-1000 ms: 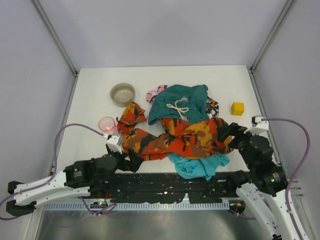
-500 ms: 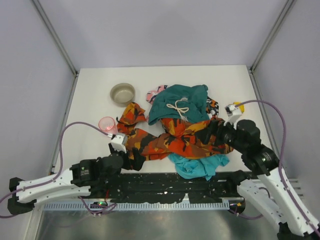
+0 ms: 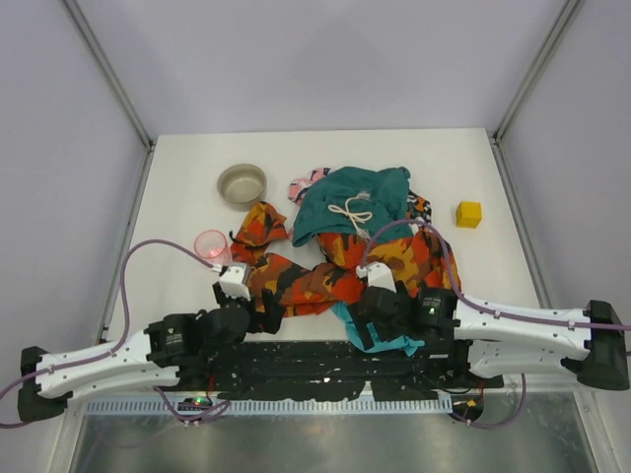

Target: Pick out a specific cloth from the pile

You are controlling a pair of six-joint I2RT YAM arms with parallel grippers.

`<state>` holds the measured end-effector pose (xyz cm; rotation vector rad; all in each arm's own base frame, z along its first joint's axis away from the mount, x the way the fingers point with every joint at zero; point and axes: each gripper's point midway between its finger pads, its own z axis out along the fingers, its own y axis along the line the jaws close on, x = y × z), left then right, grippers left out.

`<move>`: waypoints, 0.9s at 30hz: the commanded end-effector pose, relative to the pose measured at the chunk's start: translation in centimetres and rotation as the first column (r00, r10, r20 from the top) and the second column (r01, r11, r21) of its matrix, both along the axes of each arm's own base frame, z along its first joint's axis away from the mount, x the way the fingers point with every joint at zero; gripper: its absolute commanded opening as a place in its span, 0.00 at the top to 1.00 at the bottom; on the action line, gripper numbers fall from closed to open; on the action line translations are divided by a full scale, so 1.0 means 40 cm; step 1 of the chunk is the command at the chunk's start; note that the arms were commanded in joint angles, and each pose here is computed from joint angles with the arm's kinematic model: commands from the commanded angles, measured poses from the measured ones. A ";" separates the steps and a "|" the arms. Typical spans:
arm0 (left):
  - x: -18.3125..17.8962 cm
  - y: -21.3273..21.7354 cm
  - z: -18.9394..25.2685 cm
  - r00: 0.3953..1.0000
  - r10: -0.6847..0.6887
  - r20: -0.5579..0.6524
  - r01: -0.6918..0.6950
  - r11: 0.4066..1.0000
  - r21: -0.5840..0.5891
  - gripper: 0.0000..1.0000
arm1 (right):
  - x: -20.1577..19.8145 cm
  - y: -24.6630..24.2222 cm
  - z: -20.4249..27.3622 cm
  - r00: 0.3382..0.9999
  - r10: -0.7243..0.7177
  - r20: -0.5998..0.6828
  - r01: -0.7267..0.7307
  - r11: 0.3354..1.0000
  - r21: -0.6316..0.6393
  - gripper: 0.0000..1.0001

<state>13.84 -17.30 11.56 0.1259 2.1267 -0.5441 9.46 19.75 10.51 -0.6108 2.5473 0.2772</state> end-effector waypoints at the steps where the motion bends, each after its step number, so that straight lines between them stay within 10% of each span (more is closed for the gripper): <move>1: 0.015 0.011 0.013 0.998 0.053 0.019 -0.052 0.998 -0.042 0.00 | -0.011 -0.032 -0.102 0.991 -0.130 -0.034 0.130 0.991 0.008 0.05; 10: 0.016 0.014 0.026 0.997 0.076 0.008 -0.075 0.996 -0.057 0.00 | 0.081 -0.096 -0.212 0.928 -0.334 0.163 0.344 0.938 -0.039 0.02; 17: 0.014 0.022 0.025 0.996 0.089 -0.010 -0.089 0.996 -0.027 0.00 | 0.100 -0.069 -0.138 0.922 -0.341 0.186 0.339 0.940 0.040 0.78; 27: 0.014 0.018 0.039 0.996 0.091 -0.005 -0.091 0.993 -0.074 0.00 | 0.046 0.074 0.372 0.966 -0.057 0.251 -0.088 0.842 0.532 0.95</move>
